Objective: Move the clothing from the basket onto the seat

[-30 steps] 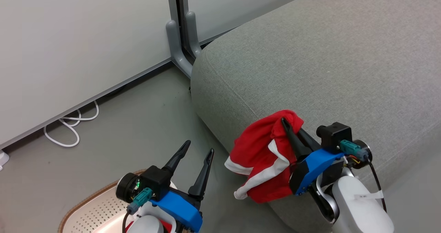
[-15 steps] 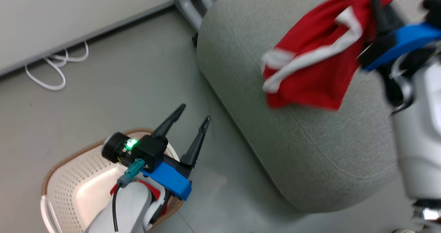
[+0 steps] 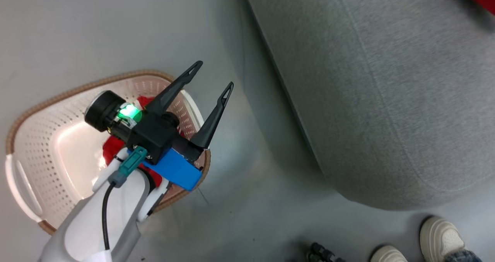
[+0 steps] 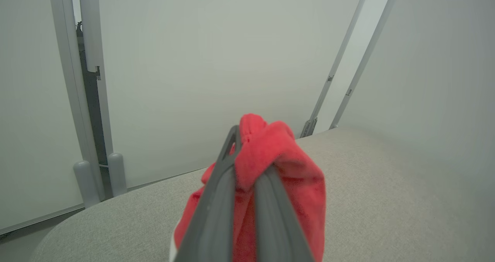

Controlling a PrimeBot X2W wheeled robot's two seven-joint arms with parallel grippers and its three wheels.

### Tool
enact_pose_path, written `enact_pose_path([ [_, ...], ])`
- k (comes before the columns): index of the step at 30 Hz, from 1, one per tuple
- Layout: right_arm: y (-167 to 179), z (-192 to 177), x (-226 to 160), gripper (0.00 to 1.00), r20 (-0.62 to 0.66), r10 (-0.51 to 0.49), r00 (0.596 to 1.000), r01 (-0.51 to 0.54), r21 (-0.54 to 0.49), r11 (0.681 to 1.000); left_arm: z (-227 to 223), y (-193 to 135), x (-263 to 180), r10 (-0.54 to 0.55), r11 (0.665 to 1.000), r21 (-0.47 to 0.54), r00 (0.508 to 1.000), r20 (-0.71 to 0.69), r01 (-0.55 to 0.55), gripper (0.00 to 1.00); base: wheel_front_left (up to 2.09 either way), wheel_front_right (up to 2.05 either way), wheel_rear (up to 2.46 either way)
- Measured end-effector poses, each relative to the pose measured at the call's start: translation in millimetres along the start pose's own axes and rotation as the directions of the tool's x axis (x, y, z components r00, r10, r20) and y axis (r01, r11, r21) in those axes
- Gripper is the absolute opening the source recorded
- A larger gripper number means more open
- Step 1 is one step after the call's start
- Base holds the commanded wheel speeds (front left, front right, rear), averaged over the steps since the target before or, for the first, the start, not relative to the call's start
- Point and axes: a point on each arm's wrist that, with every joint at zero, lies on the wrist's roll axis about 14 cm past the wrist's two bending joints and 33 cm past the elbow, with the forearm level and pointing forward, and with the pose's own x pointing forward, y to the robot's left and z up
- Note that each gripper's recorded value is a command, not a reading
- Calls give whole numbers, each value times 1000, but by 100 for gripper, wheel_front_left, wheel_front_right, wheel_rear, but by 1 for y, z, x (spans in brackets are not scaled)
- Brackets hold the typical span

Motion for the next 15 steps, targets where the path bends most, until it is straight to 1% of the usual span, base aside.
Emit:
enact_pose_path([
  [4, 8, -56, 2, 0, -88, -17, 996, 16, -10, 1000, -24, 9, 0, -6, 999, -36, 1000, -29, 5, 100, 0, 0, 0],
  [9, 11, -118, -11, 0, -200, -45, 979, 42, -17, 999, -48, 8, 1, -35, 997, -68, 997, -68, 31, 100, 0, 0, 0],
  [11, 8, -134, -20, 0, -239, -58, 969, 56, -18, 998, -51, 5, 3, -50, 996, -74, 996, -71, 45, 100, 0, 0, 0],
  [15, -1, -144, -29, 0, -268, -76, 960, 72, -23, 997, -48, 4, 4, -56, 996, -68, 996, -70, 51, 100, 0, 0, 0],
])
